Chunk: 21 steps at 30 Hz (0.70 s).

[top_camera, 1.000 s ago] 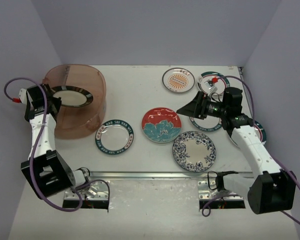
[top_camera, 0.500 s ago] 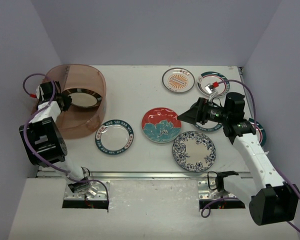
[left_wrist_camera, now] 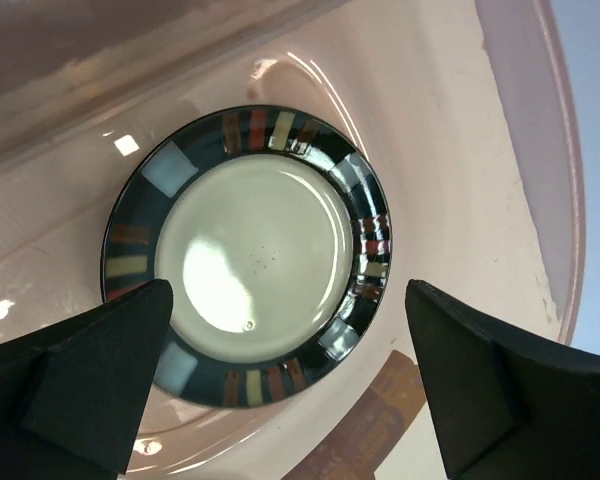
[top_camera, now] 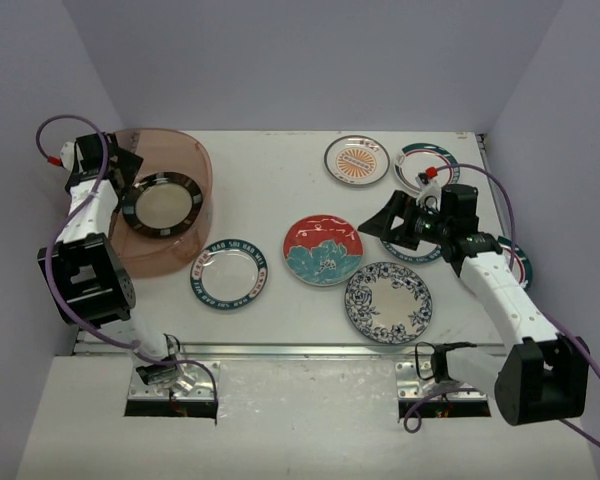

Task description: Place the plates into the plastic bin on the countertop

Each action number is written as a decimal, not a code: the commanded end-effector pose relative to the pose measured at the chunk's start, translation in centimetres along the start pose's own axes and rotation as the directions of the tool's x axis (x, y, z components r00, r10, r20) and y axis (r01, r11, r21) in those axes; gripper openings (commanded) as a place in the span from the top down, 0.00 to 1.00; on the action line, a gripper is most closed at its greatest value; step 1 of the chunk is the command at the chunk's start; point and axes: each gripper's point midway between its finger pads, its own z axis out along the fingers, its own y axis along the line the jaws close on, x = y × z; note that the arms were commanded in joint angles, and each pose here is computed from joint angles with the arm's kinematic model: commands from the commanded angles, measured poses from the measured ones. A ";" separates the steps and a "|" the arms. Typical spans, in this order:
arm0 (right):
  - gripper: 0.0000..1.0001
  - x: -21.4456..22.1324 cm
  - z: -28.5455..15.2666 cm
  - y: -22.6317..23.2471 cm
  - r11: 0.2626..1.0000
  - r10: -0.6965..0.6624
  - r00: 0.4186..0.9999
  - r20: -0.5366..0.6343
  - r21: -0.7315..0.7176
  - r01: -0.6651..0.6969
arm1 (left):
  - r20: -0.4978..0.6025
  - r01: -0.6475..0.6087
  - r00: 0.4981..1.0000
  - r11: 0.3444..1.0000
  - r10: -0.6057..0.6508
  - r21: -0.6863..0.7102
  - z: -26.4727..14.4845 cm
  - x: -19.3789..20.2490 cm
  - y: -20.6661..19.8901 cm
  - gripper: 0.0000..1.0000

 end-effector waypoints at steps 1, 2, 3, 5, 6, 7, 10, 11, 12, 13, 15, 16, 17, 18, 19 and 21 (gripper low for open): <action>0.01 -2.9 1.5 0.7 0.989 0.065 0.995 0.075 -0.135 -0.054 | 0.111 -0.018 0.994 0.999 0.013 0.048 -4.0 -4.8 -2.5 0.00; 0.01 -3.0 2.1 0.5 0.989 0.073 0.996 0.051 -0.134 -0.066 | 0.107 -0.021 0.994 0.999 0.016 0.048 -4.2 -5.0 -2.6 0.00; 0.01 -3.2 2.7 0.0 0.991 0.073 0.997 0.022 -0.113 -0.070 | 0.098 -0.021 0.995 0.999 0.016 0.049 -4.4 -5.2 -2.6 0.00; 0.01 -4.1 4.6 -1.6 0.998 0.020 0.999 -0.046 -0.051 -0.022 | 0.082 -0.027 0.996 0.997 0.021 0.068 -5.9 -5.6 -3.0 0.00; 0.01 -4.5 5.3 -2.2 1.000 -0.001 0.998 -0.067 -0.024 0.000 | 0.089 -0.036 0.996 0.993 0.026 0.112 -7.5 -5.9 -3.7 0.00; 0.01 -4.8 5.9 -3.0 1.000 -0.013 0.996 -0.087 0.011 0.014 | 0.091 -0.042 0.995 0.989 0.030 0.139 -8.4 -6.0 -4.0 0.00; 0.01 -5.6 7.9 -5.8 0.992 -0.040 0.986 -0.161 0.110 0.058 | 0.096 -0.095 0.993 0.930 0.065 0.354 -14.0 -5.5 -6.3 0.00; 0.02 -5.7 8.8 -6.5 0.991 -0.043 0.980 -0.196 0.114 0.067 | 0.079 -0.118 0.993 0.898 0.093 0.423 -15.3 -4.4 -6.7 0.00; 0.03 -5.7 9.6 -7.1 0.989 -0.053 0.974 -0.219 0.121 0.081 | 0.082 -0.150 0.989 0.846 0.125 0.511 -17.7 -3.5 -7.2 0.00; 0.04 -5.5 10.7 -8.0 0.984 -0.071 0.966 -0.249 0.139 0.109 | 0.095 -0.192 0.981 0.767 0.170 0.612 -21.2 -2.1 -7.5 0.00; 0.09 -5.1 11.2 -8.3 0.979 -0.093 0.951 -0.294 0.149 0.142 | 0.123 -0.243 0.968 0.688 0.220 0.683 -24.7 -0.2 -6.6 0.00; 0.12 -4.7 11.6 -8.8 0.977 -0.092 0.945 -0.313 0.157 0.147 | 0.153 -0.269 0.961 0.647 0.232 0.713 -26.5 0.3 -6.3 0.00; 0.14 -4.4 11.9 -8.9 0.975 -0.108 0.940 -0.324 0.153 0.164 | 0.165 -0.284 0.956 0.627 0.242 0.725 -27.2 1.0 -5.7 0.00; 0.17 -3.8 12.4 -8.9 0.972 -0.138 0.931 -0.337 0.135 0.193 | 0.178 -0.297 0.952 0.601 0.251 0.742 -28.1 2.0 -4.8 0.00; 0.19 -3.6 12.7 -8.9 0.971 -0.153 0.926 -0.346 0.124 0.206 | 0.154 -0.286 0.953 0.616 0.259 0.734 -27.2 2.7 -4.2 0.00; 0.22 -3.2 13.3 -8.6 0.969 -0.191 0.909 -0.371 0.075 0.234 | 0.172 -0.308 0.943 0.552 0.285 0.775 -28.9 4.3 -3.4 0.00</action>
